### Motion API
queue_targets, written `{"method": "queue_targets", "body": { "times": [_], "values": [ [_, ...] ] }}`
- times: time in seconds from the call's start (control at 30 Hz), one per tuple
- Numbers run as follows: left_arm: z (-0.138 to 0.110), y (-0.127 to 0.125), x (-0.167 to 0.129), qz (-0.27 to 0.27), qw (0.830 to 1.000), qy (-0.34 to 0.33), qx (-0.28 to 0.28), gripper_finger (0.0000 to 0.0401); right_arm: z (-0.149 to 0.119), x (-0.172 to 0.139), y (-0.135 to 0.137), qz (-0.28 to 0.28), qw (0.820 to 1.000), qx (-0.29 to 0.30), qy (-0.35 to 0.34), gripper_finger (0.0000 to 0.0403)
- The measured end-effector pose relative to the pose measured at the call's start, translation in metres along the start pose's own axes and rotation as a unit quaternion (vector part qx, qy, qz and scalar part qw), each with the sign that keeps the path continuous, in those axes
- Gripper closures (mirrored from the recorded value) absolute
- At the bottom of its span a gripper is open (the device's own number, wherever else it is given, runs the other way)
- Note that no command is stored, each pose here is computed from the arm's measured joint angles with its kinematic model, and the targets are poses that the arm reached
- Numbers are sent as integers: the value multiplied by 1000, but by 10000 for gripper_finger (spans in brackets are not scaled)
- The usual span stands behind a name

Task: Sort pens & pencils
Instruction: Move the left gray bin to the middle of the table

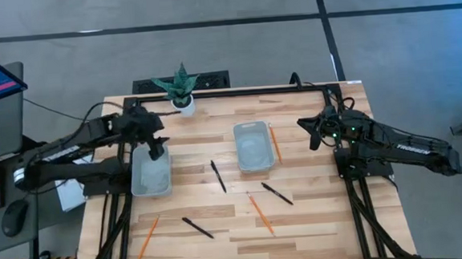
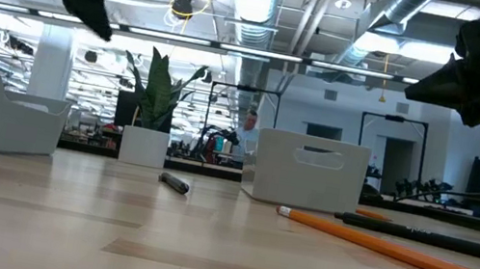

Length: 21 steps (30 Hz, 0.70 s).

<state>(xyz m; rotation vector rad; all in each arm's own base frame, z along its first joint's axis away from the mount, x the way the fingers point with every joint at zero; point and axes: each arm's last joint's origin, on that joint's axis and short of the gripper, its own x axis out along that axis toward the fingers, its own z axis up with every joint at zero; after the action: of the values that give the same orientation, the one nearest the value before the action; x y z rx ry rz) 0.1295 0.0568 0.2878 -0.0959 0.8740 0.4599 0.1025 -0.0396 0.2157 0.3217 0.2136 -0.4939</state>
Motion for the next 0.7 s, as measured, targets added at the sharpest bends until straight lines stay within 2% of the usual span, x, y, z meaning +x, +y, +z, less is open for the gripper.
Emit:
{"method": "queue_targets", "body": {
  "times": [0.17, 0.33, 0.6, 0.7],
  "values": [
    [-4, -2, 21, -4, 991, 123, 44, 194, 0, 0, 0, 0, 1000, 0, 0, 332],
    [-10, -2, 37, 5, 973, 220, 71, 194, 0, 0, 0, 0, 1000, 0, 0, 332],
    [-10, 2, 59, -7, 950, 283, 129, 194, 0, 0, 0, 0, 1000, 0, 0, 332],
    [-10, 4, 68, -12, 944, 301, 133, 194, 0, 0, 0, 0, 1000, 0, 0, 332]
  ]
}}
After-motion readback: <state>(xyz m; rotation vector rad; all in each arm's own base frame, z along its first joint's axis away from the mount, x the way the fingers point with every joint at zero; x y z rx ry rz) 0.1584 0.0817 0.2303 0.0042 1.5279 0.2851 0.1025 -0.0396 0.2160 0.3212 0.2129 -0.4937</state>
